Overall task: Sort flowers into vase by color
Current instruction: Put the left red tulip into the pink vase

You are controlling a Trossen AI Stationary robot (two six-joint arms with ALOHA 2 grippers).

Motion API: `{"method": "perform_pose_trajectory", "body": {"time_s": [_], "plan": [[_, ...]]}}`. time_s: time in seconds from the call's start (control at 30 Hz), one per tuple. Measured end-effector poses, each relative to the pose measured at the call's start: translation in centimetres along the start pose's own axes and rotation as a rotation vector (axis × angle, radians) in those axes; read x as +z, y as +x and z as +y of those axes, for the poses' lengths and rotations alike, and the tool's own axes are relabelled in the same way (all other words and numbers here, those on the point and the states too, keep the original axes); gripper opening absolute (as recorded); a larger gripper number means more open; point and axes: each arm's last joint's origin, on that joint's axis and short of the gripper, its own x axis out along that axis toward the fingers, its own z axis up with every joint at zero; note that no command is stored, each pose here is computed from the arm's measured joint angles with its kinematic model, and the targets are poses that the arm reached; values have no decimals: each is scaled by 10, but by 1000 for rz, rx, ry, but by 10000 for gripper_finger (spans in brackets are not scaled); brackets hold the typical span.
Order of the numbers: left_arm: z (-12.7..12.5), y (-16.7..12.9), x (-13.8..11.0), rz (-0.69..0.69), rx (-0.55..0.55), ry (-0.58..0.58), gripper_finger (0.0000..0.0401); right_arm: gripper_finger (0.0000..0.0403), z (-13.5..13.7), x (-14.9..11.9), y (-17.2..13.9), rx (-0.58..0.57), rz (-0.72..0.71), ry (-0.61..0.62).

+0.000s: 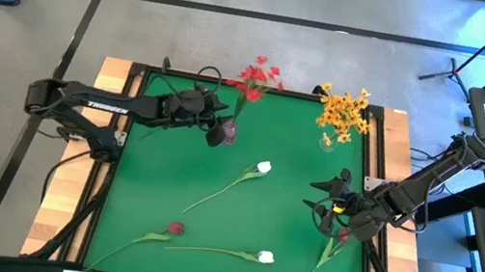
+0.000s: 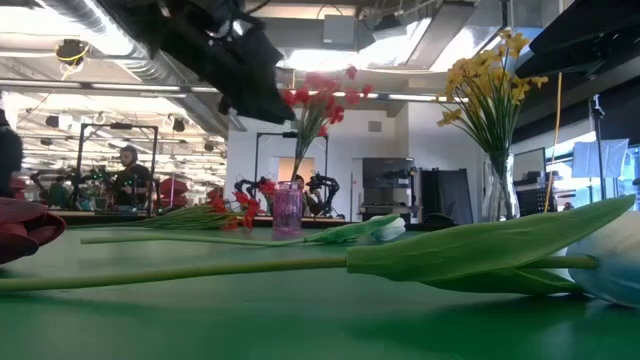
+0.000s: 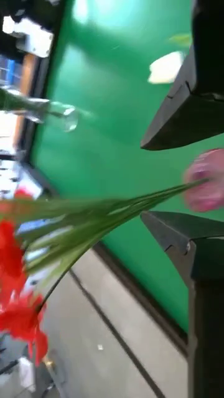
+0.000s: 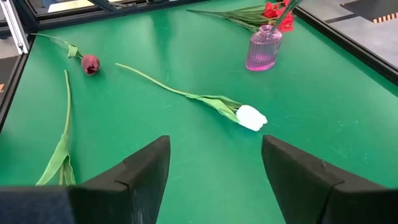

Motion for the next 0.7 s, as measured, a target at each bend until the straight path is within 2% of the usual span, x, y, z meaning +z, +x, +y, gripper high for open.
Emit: {"method": "perform_pose_trajectory", "body": {"time_s": [0.13, 0.27, 0.43, 0.53, 0.7], "plan": [[-3, -27, -4, 75, 20, 14, 167, 253, 0, 0, 0, -3, -3, 0], [-1, -51, -16, 194, 115, 18, 167, 253, 0, 0, 0, -2, -4, 2], [3, -63, -33, 352, 185, -37, 167, 253, 0, 0, 0, -3, -4, 5], [-1, -68, -40, 434, 131, -53, 167, 253, 0, 0, 0, -2, -4, 10], [-18, -78, -47, 492, 33, -36, 167, 253, 0, 0, 0, -3, -3, 10]]}}
